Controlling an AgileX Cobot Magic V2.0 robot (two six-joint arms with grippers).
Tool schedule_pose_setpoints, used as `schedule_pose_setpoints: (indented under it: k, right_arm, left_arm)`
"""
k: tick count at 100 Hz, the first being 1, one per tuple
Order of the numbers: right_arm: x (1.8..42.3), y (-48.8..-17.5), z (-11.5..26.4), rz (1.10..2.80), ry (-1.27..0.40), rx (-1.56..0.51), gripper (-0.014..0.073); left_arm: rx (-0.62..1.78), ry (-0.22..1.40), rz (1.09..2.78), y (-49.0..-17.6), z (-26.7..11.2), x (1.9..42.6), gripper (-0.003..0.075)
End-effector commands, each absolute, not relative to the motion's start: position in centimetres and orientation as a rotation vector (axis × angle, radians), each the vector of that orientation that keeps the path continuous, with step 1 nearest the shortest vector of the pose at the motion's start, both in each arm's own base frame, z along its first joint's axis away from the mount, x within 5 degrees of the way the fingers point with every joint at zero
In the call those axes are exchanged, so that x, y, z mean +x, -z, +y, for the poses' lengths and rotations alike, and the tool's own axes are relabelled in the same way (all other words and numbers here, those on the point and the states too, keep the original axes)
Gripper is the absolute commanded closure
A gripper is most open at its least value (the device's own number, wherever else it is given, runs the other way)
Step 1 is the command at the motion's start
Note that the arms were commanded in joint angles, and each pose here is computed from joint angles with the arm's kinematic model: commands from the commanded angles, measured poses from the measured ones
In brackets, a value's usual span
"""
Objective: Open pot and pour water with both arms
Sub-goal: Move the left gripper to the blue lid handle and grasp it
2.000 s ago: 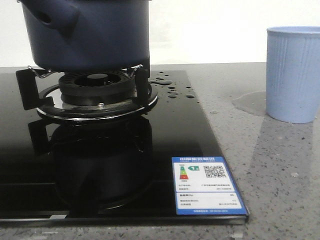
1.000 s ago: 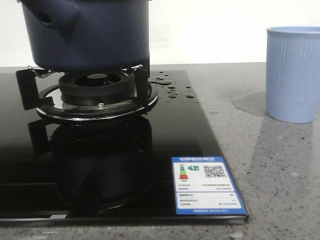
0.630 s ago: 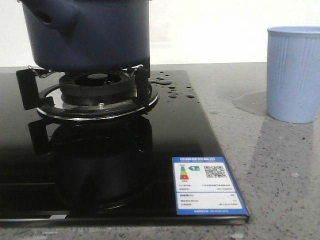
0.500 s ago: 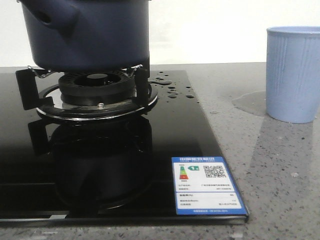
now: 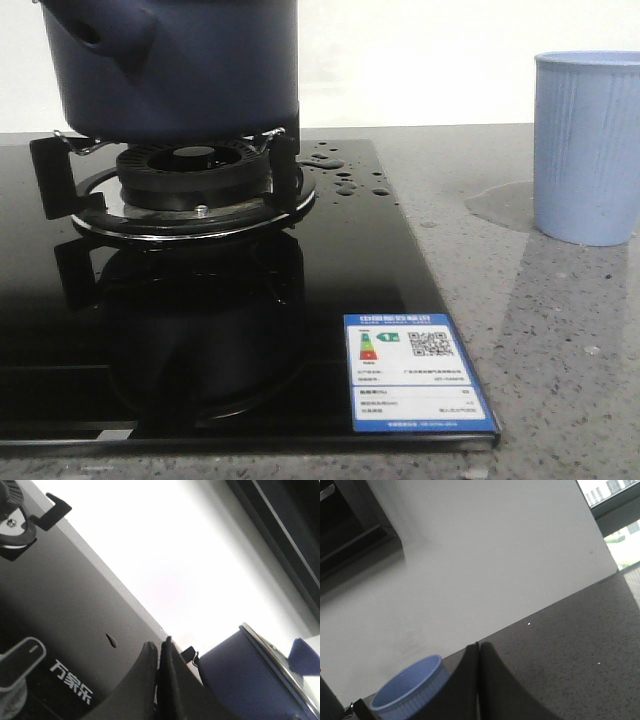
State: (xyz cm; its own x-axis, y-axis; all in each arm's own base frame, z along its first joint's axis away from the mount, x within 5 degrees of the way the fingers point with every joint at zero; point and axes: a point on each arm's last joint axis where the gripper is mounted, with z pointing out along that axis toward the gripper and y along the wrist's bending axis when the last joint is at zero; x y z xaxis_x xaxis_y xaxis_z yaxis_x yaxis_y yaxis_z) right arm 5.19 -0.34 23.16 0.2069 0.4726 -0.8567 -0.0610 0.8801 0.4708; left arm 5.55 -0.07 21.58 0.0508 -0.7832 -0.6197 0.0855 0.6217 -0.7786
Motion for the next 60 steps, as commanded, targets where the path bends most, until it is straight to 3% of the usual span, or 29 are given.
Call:
schedule_pose_setpoints:
  k: [1,32,44,60]
  right_arm:
    - [4.3,-26.3,-0.2,1.262,-0.405,0.348,0.0661]
    - [4.9,-31.6,1.1,1.641,-0.451,0.303,0.0661]
    - [5.1,-33.7,1.5,1.761,-0.460,0.271,0.0661]
    - [5.0,-36.5,2.8,1.872,-0.554,0.139,0.0661]
  left_arm:
    - [-0.525,0.712,1.348,-23.7,-0.5,4.9,0.0740]
    - [-0.220,0.674,1.573,-31.9,-2.5,6.2,0.0739]
    - [0.017,0.642,1.659,-35.7,-3.7,7.6,0.0739]
    - [0.256,0.778,1.742,-40.2,-5.8,9.2,0.0738]
